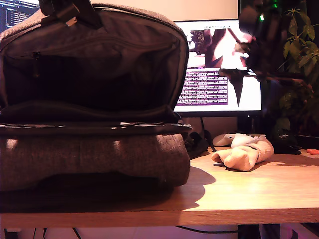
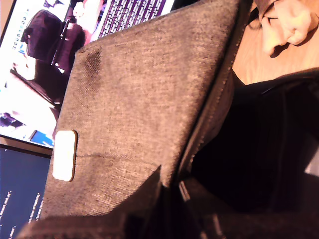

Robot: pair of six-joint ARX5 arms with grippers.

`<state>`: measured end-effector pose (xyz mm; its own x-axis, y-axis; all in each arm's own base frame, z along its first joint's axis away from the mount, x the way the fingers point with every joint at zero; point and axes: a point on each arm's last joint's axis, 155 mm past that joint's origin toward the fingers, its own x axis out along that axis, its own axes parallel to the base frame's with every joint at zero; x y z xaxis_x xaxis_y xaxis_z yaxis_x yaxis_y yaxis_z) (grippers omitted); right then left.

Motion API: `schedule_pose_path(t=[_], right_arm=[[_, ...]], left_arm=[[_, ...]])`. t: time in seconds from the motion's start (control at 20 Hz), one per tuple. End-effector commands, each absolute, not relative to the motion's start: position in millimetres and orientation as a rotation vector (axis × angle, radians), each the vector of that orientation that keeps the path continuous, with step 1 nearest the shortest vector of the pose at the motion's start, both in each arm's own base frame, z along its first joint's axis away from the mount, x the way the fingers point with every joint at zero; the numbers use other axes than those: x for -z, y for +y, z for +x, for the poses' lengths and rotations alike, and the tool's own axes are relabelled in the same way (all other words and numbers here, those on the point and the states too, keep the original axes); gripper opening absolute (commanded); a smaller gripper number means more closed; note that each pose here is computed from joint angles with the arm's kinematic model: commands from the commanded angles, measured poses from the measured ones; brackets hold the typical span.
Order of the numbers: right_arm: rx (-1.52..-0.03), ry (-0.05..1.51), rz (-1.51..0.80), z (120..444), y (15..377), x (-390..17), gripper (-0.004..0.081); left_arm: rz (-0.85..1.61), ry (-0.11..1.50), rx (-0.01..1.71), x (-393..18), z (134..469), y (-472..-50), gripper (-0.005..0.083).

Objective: Pack the pair of socks inside the grey Google backpack

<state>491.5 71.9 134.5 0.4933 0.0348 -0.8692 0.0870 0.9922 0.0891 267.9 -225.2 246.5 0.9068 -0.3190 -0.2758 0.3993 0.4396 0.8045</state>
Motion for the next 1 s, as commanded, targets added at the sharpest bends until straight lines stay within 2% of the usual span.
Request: schedule_pose_path(t=[0.0, 0.25, 0.5, 0.95], right_arm=[[0.037, 1.059, 0.099, 498, 62, -127, 0.0553], [-0.018, 1.087, 0.081, 501, 53, -114, 0.0553], [-0.059, 1.131, 0.090, 503, 58, -90, 0.0552], [-0.078, 1.169, 0.058, 508, 60, -59, 0.0544]], left_arm=[[0.952, 0.035, 0.427, -275, 268, -226, -0.0024], [0.955, 0.035, 0.450, -273, 266, -229, -0.0024], [0.956, 0.034, 0.458, -272, 266, -230, -0.0024], [0.957, 0.036, 0.457, -272, 266, -230, -0.0024]])
